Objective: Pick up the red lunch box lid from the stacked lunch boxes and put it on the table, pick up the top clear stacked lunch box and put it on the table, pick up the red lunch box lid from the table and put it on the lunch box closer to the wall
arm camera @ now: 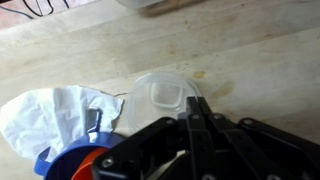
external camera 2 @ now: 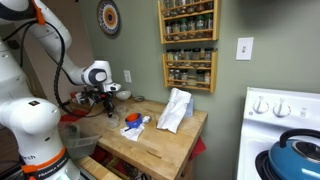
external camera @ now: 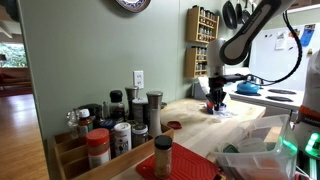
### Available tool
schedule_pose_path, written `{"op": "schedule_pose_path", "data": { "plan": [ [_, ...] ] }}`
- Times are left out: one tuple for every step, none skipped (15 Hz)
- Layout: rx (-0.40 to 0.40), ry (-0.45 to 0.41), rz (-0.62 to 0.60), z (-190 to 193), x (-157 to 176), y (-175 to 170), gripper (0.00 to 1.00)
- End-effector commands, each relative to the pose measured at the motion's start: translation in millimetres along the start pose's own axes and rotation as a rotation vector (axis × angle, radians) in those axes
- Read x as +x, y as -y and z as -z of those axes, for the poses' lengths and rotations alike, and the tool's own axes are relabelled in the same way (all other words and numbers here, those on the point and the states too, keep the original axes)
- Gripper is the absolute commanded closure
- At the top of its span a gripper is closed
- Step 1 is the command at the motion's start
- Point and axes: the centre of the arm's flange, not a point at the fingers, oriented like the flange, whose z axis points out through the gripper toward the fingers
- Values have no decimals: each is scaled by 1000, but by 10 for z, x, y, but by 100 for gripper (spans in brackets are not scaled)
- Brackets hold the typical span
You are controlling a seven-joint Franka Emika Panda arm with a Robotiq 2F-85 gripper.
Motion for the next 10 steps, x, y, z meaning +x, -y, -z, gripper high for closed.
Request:
{"op": "schedule_pose_path", "data": {
  "plan": [
    [41,-10,0,-34,-79,-12,71],
    [39,-21,-16,63,-68,9,66],
    [53,-33,-11,162,-67,47,57],
    [63,-27,-20,249,-67,100,50],
    [80,-29,-21,355,-70,198,43],
    [98,-23,-38,426,-71,305,35],
    [110,-10,-58,494,-63,478,28],
    [112,-4,-67,533,-64,652,19],
    [117,1,-75,545,-55,844,13],
    [99,0,-106,546,-47,1049,6]
  ]
}}
